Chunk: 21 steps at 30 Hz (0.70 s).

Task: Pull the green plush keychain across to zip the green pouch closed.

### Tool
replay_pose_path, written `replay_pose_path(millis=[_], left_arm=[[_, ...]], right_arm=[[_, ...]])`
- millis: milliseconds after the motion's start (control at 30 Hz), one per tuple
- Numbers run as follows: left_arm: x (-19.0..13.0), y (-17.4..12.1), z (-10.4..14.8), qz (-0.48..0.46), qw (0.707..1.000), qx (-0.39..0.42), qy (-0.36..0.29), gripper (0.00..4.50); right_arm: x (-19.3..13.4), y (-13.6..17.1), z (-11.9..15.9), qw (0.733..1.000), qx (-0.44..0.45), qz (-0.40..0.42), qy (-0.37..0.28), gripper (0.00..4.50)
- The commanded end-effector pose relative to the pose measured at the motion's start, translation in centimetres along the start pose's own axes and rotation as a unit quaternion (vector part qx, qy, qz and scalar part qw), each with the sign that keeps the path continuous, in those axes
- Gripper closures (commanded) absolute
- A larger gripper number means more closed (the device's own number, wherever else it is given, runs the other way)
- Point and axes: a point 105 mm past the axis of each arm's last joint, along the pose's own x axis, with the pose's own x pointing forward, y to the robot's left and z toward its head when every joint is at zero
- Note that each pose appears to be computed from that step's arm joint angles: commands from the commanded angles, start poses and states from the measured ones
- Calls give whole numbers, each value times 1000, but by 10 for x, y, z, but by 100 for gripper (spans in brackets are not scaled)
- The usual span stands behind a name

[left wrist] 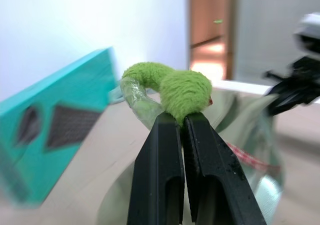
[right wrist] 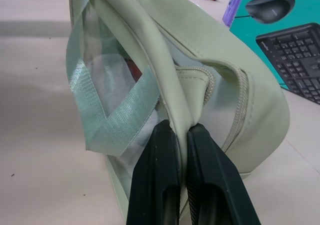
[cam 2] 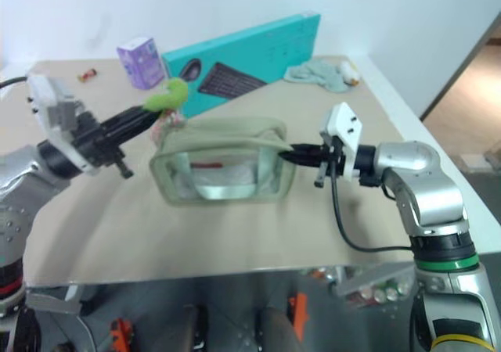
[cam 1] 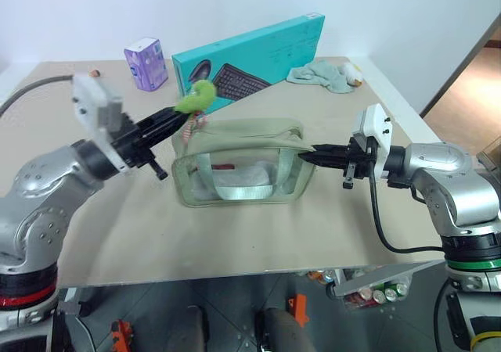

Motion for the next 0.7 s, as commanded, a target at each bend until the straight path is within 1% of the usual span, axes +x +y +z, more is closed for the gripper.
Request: replay_pose_path(millis=[33, 200, 300, 500, 633, 700], left_arm=[[16, -13, 11, -39, 999, 26, -15, 445], [35, -20, 15, -61, 997, 47, -20, 445], [42, -18, 18, -55, 996, 67, -22, 445], [43, -2, 34, -17, 996, 81, -44, 445], [45, -5, 45, -29, 994, 98, -48, 445], [50, -14, 45, -54, 992, 104, -46, 445]], right_arm=[[-5, -5, 15, 999, -29, -7, -12, 450], [-6, -6, 17, 999, -30, -9, -11, 450], [-7, -6, 17, 999, -31, -9, -11, 450], [-10, -7, 19, 999, -34, -11, -9, 450], [-11, -7, 18, 999, -34, -12, -6, 450], [-11, -7, 18, 999, -34, -11, -5, 450]])
